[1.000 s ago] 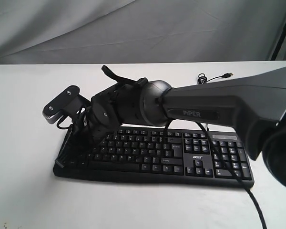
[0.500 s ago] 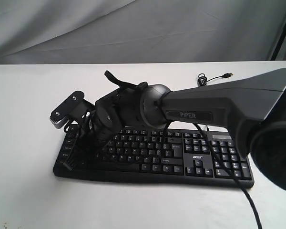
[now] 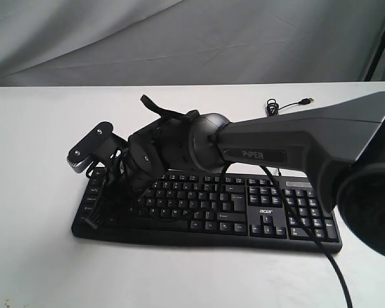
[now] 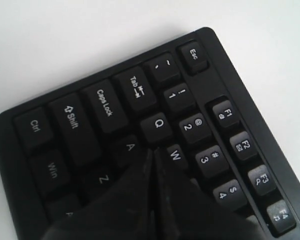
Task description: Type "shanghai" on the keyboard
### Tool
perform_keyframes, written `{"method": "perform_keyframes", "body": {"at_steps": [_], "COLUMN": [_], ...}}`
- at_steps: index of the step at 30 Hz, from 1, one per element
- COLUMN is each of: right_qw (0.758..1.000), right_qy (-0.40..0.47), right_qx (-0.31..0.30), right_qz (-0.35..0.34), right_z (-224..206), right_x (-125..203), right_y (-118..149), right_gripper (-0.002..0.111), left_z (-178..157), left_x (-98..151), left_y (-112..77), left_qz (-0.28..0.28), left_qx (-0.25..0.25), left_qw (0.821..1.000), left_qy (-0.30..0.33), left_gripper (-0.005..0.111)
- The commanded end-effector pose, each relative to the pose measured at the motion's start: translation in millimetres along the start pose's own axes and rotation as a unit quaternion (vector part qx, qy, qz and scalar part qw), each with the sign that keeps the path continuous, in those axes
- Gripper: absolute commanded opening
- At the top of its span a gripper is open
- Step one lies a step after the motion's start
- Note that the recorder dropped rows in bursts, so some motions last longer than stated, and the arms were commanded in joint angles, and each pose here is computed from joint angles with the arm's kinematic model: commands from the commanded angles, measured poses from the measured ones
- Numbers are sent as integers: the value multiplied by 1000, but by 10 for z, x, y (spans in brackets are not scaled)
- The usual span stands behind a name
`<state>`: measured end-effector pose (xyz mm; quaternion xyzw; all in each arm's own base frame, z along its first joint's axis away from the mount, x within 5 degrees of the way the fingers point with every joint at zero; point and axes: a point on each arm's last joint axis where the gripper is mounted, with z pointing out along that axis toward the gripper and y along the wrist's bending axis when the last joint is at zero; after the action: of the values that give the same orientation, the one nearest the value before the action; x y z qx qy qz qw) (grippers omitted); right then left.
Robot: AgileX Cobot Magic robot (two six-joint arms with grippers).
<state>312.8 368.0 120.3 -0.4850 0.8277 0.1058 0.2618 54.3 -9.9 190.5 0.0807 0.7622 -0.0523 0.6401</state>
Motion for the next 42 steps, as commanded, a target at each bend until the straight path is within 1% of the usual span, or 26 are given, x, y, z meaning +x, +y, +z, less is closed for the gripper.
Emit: {"method": "perform_keyframes", "body": {"at_steps": [1, 11, 22, 26, 28, 34, 38, 42], "right_qw": [1000, 1000, 1000, 1000, 1000, 1000, 1000, 999], "right_qy": [-1, 8, 8, -1, -5, 2, 1, 1], "right_qx": [2, -3, 2, 8, 13, 16, 17, 21], "right_qz": [-10, -14, -24, -18, -6, 21, 23, 33], "right_z": [-22, 35, -365, -497, -556, -547, -545, -546], "right_x": [-18, 14, -125, -31, 92, 364, 367, 389], "right_y": [-2, 53, 15, -37, -88, -145, -153, -221], "right_gripper": [0, 0, 0, 0, 0, 0, 0, 0], "left_z": [1, 1, 1, 1, 1, 1, 1, 1], "left_x": [8, 8, 8, 8, 8, 8, 8, 8], "left_y": [-2, -2, -2, -2, -2, -2, -2, -2], "left_qz": [-1, -1, -1, -1, -1, -1, -1, -1], "left_qx": [2, 2, 2, 2, 2, 2, 2, 2], "left_qw": [1000, 1000, 1000, 1000, 1000, 1000, 1000, 1000], "left_qy": [-2, -2, -2, -2, -2, -2, -2, -2], "left_gripper": [0, 0, 0, 0, 0, 0, 0, 0]}}
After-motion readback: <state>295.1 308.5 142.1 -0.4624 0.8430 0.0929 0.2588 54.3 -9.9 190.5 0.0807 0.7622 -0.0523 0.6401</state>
